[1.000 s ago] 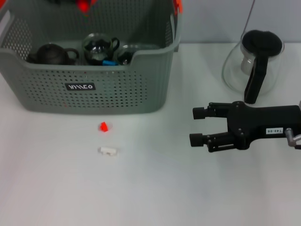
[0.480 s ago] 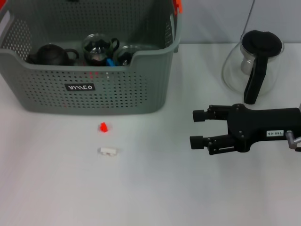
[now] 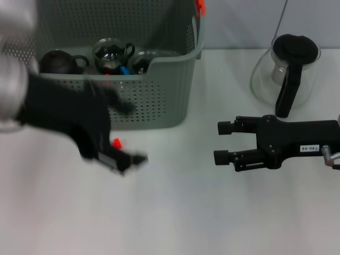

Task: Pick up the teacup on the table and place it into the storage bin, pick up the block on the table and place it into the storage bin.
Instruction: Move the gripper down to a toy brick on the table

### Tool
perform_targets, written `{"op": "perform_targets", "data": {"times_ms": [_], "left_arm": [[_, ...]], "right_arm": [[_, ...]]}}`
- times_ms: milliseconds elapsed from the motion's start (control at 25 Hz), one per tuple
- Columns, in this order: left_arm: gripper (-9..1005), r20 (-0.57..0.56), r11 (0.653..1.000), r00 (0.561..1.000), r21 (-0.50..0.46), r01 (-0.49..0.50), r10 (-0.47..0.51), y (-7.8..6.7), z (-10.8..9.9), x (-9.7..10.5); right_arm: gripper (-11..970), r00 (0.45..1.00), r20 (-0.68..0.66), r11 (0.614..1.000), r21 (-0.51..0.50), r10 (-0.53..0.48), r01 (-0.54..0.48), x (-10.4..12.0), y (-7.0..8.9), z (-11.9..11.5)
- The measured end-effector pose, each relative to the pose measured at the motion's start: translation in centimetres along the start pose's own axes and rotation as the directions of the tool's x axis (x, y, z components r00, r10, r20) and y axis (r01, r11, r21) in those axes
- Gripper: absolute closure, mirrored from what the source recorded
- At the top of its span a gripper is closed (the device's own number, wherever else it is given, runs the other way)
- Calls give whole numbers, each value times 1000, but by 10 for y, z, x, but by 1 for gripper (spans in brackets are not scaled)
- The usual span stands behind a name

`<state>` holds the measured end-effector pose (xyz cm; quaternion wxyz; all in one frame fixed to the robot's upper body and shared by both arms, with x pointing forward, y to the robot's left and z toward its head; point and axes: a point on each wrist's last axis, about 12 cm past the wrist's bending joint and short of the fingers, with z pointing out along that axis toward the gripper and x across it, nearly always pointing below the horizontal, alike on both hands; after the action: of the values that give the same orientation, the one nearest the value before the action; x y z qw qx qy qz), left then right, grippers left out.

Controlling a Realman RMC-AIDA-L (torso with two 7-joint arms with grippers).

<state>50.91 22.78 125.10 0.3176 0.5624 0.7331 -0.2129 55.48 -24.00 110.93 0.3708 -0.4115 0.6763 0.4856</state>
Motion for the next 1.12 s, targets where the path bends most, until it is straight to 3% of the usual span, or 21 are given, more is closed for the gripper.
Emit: {"op": "perform_targets", "data": {"times_ms": [80, 160, 440, 760, 1000, 1120], "left_arm": [[58, -41, 999, 999, 38, -26, 28, -12, 13, 4], [59, -77, 998, 997, 67, -18, 24, -14, 25, 10], [61, -174, 994, 982, 76, 82, -68, 10, 66, 39], [63, -291, 999, 956, -7, 41, -41, 33, 103, 58], [80, -350, 999, 937, -44, -8, -8, 37, 120, 64], [156, -364, 998, 931, -58, -25, 2, 39, 125, 66]], "right_arm": [[47, 1000, 1, 1000, 1, 1, -1, 0, 0, 0], [47, 1000, 2, 1000, 1, 0, 0, 0, 0, 0], [47, 1000, -1, 1000, 2, -3, 3, 1, 0, 0], [47, 1000, 0, 1000, 6, 5, -5, 4, 1, -2], [48, 1000, 3, 1000, 8, 11, -11, 7, 2, -2], [48, 1000, 8, 1000, 12, 12, -12, 7, 1, -3]]}}
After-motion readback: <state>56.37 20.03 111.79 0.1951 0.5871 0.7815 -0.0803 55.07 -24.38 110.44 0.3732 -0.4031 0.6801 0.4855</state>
